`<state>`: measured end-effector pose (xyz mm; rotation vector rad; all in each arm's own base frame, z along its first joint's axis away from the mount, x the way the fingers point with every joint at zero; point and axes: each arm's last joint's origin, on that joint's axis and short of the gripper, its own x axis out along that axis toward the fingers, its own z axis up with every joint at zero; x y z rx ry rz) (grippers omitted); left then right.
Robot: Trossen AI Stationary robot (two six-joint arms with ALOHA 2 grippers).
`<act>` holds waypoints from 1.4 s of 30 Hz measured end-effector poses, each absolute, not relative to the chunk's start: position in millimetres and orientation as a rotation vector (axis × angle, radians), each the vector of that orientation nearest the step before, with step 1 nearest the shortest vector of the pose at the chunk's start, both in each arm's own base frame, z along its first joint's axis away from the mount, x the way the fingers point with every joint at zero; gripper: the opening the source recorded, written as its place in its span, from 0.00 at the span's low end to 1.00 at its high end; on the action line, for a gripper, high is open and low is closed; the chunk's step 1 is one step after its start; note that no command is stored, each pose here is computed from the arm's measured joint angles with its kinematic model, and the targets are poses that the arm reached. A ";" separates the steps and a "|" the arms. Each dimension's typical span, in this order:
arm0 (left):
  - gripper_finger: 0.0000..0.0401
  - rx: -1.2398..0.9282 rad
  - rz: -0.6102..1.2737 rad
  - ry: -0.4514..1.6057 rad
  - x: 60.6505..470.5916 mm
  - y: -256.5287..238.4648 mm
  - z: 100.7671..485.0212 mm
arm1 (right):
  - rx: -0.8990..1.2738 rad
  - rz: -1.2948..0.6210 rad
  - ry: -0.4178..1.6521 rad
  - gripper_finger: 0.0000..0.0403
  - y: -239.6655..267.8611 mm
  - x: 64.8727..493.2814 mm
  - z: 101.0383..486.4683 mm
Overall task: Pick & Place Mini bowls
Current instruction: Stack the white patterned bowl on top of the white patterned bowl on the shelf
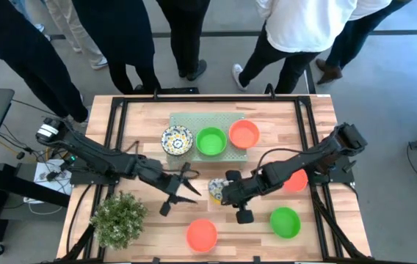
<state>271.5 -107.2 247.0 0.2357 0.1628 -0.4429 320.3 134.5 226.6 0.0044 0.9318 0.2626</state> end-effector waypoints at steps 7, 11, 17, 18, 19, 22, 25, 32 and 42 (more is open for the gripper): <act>0.44 0.261 -0.470 0.210 304.8 -107.9 238.2 | 0.020 0.276 0.976 0.02 129.2 329.0 212.3; 0.47 0.120 -0.542 0.282 320.4 -99.2 229.4 | 0.021 0.282 0.984 0.04 129.7 328.3 212.1; 0.47 0.063 -0.506 0.391 334.6 -87.9 200.3 | -0.029 0.317 0.953 0.02 131.8 328.9 214.2; 0.47 0.062 -0.501 0.404 335.8 -86.6 196.8 | -0.036 0.320 0.954 0.02 131.7 328.7 214.0; 0.47 0.061 -0.499 0.418 336.6 -86.1 193.2 | -0.040 0.322 0.955 0.01 131.7 328.6 214.0; 0.46 0.062 -0.499 0.432 338.0 -86.4 188.2 | -0.041 0.324 0.952 0.02 131.8 328.8 214.1; 0.45 0.063 -0.501 0.434 337.9 -86.9 187.9 | -0.049 0.327 0.950 0.05 131.7 328.9 214.2; 0.41 0.059 -0.500 0.464 337.2 -86.6 184.6 | -0.119 0.372 0.882 0.02 132.7 332.6 217.7; 0.22 0.093 -0.513 0.466 336.3 -88.2 183.4 | -0.112 0.352 0.856 0.08 124.3 337.8 219.4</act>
